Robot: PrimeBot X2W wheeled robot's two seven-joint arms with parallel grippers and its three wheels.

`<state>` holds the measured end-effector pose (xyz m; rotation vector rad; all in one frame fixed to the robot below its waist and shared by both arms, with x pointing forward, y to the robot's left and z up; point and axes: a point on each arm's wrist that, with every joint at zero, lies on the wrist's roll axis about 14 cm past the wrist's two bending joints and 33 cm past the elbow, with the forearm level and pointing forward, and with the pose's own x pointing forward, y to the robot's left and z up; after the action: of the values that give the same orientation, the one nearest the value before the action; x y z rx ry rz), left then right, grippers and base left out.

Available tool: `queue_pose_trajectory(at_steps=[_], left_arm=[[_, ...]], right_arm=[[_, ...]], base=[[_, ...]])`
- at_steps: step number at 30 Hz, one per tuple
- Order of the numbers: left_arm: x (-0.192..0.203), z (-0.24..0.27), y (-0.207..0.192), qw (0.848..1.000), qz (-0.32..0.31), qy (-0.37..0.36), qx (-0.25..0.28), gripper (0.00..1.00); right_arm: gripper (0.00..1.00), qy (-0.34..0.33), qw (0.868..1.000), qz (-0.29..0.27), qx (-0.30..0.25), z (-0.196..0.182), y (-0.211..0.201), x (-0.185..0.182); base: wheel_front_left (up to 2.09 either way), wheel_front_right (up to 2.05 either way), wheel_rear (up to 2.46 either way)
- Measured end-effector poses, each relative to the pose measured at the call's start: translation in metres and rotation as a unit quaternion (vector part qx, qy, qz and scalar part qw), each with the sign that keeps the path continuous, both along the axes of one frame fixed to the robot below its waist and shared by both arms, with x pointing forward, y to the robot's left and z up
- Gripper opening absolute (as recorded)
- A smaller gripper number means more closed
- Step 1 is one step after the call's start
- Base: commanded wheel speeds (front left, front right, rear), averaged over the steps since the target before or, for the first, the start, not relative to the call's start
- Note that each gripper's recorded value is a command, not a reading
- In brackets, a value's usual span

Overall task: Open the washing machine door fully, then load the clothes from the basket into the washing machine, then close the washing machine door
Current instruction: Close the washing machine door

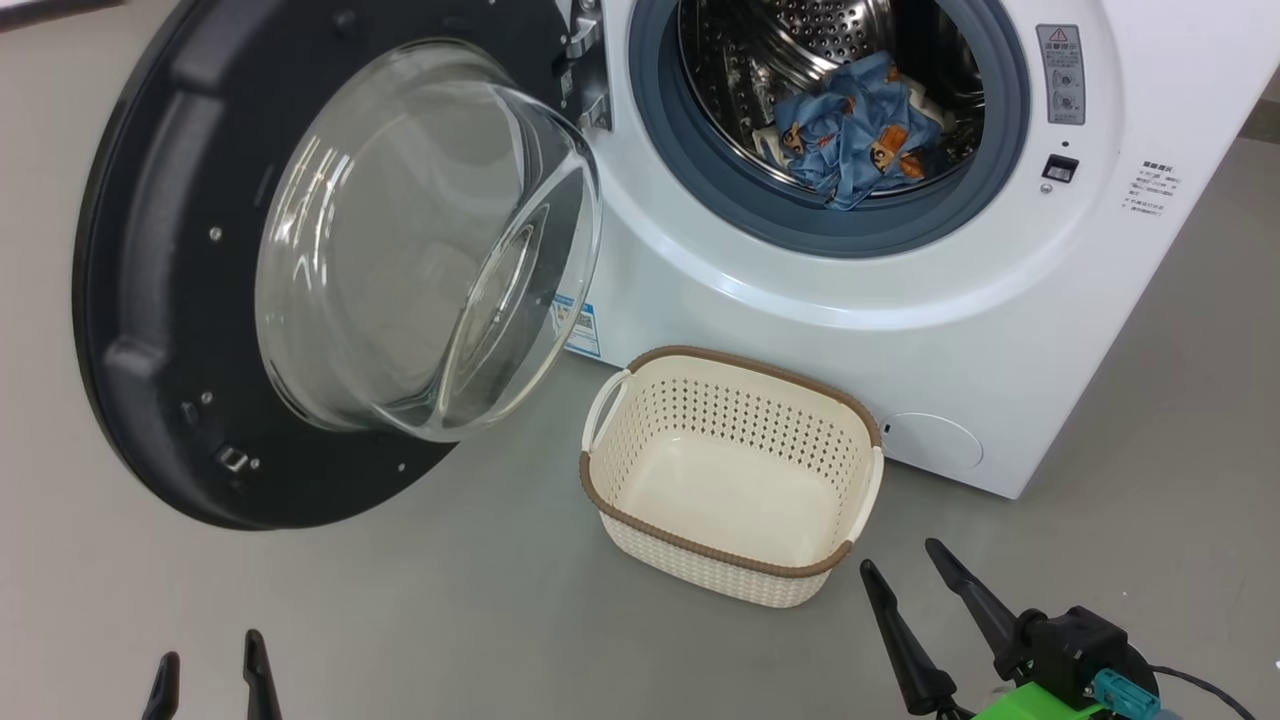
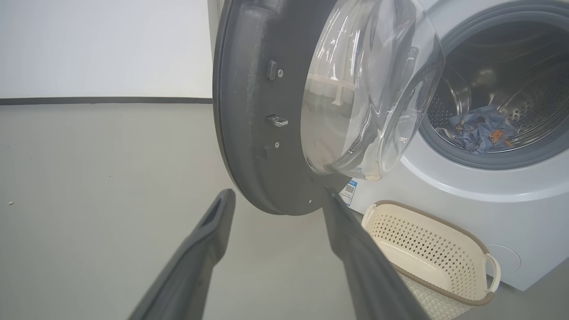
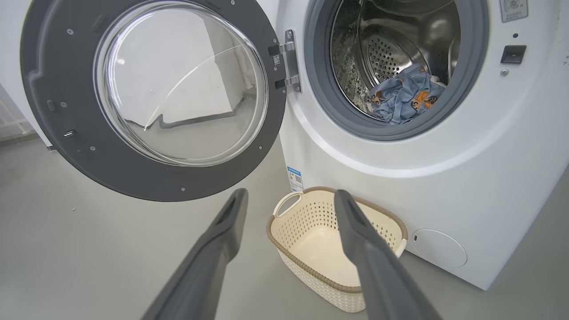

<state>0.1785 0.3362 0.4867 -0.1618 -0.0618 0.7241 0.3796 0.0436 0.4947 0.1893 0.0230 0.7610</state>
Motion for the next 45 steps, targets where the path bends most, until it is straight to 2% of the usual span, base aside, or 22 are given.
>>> queue_pose_trajectory(at_steps=[12, 13, 14, 27, 32, 35, 39, 45], left_arm=[[-0.002, -0.001, 0.002, 1.0, 0.007, 0.0, -0.006, 1.0], [-0.002, -0.001, 0.002, 1.0, 0.007, 0.0, -0.006, 0.47], [-0.002, -0.002, 0.002, 1.0, 0.007, -0.001, -0.008, 0.0], [-0.007, -0.001, 0.015, 0.998, 0.015, -0.039, -0.046, 0.0], [-0.015, 0.014, 0.049, 0.992, 0.055, -0.097, -0.062, 0.0], [-0.021, 0.026, 0.075, 0.977, 0.089, -0.17, -0.094, 0.0], [-0.027, 0.034, 0.107, 0.946, 0.128, -0.258, -0.149, 0.0], [-0.026, 0.053, 0.153, 0.914, 0.139, -0.324, -0.199, 0.0]], right_arm=[[1.0, 0.006, 1.0, 0.004, -0.002, -0.005, 0.002, -0.001], [1.0, 0.006, 1.0, 0.004, -0.003, -0.005, 0.002, -0.001], [1.0, 0.006, 1.0, 0.004, -0.002, -0.005, 0.002, -0.001], [1.0, 0.011, 1.0, -0.004, -0.002, -0.008, -0.003, 0.001], [1.0, 0.014, 1.0, -0.007, -0.002, -0.01, -0.005, 0.002], [1.0, 0.016, 1.0, -0.01, -0.002, -0.011, -0.007, 0.003], [1.0, 0.017, 1.0, -0.017, -0.002, -0.012, -0.012, 0.004], [1.0, 0.02, 0.999, -0.026, -0.004, -0.015, -0.019, 0.006]], base=[[0.0, 0.0, 0.0], [0.0, 0.0, 0.0], [0.0, 0.0, 0.0], [0.0, 0.0, 0.0], [0.0, 0.0, 0.0], [0.0, 0.0, 0.0], [0.0, 0.0, 0.0], [0.0, 0.0, 0.0]])
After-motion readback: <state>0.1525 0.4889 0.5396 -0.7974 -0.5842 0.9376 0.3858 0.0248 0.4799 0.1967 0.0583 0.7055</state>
